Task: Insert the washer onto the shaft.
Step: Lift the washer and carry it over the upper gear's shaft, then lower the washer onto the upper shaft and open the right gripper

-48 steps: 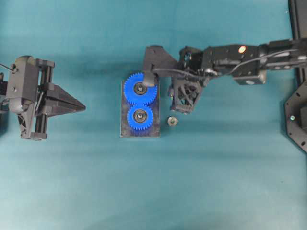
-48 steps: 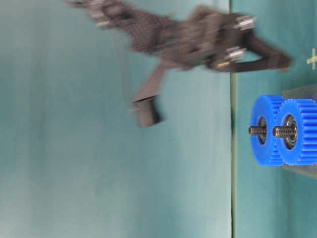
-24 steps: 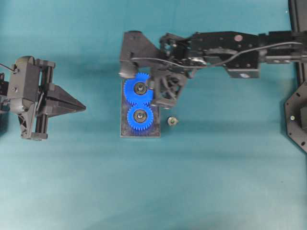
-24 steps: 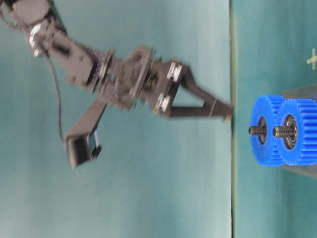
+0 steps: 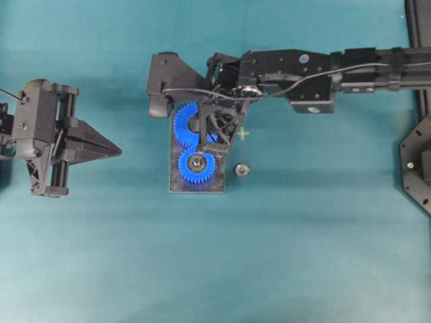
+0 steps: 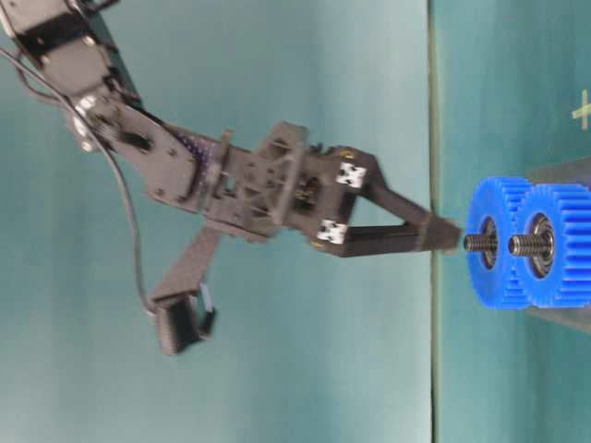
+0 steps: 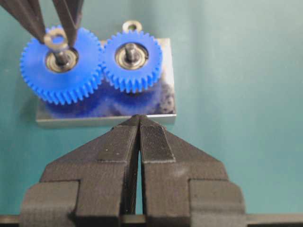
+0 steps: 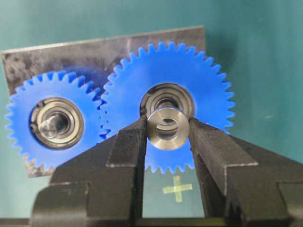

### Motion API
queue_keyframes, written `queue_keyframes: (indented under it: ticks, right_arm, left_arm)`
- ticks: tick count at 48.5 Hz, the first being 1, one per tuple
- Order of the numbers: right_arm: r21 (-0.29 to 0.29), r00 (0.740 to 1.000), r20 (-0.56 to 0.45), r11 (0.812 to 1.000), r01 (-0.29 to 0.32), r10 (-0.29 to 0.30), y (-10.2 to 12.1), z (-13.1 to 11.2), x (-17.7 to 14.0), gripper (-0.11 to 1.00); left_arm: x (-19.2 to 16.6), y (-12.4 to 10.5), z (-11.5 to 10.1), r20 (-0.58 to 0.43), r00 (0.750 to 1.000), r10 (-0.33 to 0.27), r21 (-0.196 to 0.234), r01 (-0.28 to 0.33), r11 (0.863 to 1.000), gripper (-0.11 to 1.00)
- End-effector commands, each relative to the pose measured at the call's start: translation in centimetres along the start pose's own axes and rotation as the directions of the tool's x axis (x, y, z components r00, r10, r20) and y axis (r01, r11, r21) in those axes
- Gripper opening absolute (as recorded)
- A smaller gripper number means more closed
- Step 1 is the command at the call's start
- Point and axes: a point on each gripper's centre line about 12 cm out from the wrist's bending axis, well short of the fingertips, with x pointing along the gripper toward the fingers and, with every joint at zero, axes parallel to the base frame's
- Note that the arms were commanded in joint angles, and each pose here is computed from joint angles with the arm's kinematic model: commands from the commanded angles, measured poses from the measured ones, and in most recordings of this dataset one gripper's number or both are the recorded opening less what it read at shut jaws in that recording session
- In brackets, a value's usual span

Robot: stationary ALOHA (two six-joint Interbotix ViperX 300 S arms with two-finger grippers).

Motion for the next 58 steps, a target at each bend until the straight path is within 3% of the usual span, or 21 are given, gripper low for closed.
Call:
queue_keyframes:
  ticks: [1, 34, 46, 55, 58]
  right_arm:
    - [-0.021, 0.999, 0.037, 1.000, -0.001, 0.001, 0.1, 1.0, -1.1, 0.32]
    - [-0.027, 1.000, 0.031, 1.000, 0.000, 0.000, 0.0, 1.3, -0.4, 0.32]
    - [-0.005, 1.000, 0.029, 1.000, -0.001, 0.001, -0.3, 1.3, -0.5, 0.33]
    - [-0.004, 1.000, 0.029, 1.000, -0.001, 0.001, -0.3, 1.3, -1.4, 0.82]
    - [-0.004, 0.999, 0.035, 1.000, 0.001, -0.001, -0.3, 1.3, -1.8, 0.89]
  left_arm:
    - [-0.1, 0.0, 0.5, 0.022, 1.000, 0.000, 0.002, 0.000, 1.000, 0.00]
    - [-0.1, 0.0, 0.2, 0.026, 1.000, 0.001, -0.002, -0.001, 1.000, -0.01]
    - [-0.1, 0.0, 0.2, 0.028, 1.000, 0.001, -0.002, -0.001, 1.000, -0.01]
    - [-0.1, 0.0, 0.2, 0.031, 1.000, 0.000, -0.002, 0.001, 1.000, -0.01]
    - [-0.1, 0.0, 0.3, 0.032, 0.999, 0.000, -0.004, 0.001, 1.000, -0.01]
